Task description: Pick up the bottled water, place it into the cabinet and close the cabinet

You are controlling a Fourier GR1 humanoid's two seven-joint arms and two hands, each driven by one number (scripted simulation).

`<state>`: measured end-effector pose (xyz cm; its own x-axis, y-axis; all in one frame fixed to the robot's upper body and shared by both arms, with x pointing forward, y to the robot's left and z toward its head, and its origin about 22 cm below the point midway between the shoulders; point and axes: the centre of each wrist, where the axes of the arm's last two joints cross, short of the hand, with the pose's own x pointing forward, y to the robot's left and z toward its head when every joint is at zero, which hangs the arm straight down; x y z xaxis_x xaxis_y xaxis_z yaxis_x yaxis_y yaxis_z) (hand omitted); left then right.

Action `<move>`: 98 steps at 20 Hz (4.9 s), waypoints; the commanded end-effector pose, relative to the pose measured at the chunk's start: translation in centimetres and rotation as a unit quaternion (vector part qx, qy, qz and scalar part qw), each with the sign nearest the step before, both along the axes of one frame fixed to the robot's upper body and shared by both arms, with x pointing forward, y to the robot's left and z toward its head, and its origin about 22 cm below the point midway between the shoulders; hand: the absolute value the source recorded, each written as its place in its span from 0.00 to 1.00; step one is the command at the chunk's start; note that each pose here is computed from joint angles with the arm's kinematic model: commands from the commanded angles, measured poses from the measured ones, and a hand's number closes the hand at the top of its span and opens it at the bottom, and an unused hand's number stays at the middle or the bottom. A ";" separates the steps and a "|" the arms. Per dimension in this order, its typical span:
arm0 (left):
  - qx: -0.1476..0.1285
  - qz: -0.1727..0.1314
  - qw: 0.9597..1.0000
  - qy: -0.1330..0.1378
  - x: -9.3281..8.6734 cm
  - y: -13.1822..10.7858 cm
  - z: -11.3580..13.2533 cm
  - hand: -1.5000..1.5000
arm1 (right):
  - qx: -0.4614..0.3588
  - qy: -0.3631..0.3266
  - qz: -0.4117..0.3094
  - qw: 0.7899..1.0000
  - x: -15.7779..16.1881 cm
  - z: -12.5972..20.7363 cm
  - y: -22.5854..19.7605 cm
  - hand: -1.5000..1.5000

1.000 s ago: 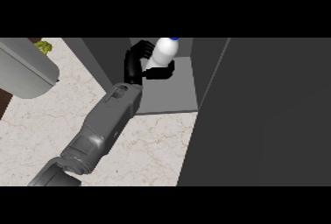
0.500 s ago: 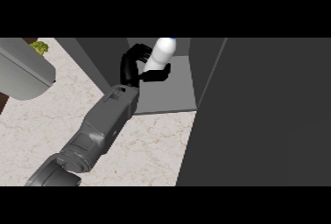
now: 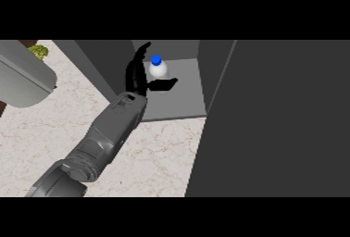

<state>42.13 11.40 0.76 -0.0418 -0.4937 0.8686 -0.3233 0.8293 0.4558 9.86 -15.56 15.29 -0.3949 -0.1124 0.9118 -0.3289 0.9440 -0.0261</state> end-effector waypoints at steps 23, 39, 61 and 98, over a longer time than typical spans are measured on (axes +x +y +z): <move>-0.213 -0.187 0.951 -0.123 0.1 -0.4 1.1 1.00 | 0.008 0.012 0.006 1.000 -2.2 2.3 -1.2 0.00; -0.352 -0.312 0.879 -0.076 -4.1 1.0 -1.3 1.00 | -0.005 0.003 -0.038 0.999 -2.0 1.8 -1.4 0.00; -0.396 -0.298 0.865 -0.076 -22.4 10.2 -1.7 1.00 | -0.062 0.020 0.170 0.983 -2.3 2.8 0.5 1.00; -0.377 -0.250 0.885 -0.111 -34.3 24.6 5.4 1.00 | -0.064 0.080 0.069 0.992 23.4 6.4 10.4 1.00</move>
<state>8.76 35.37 5.25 -0.3109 0.3577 0.8805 0.1653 0.9327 -0.3206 30.30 -4.57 22.51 -0.2786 -0.0494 0.9591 -0.4818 0.8711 -0.0951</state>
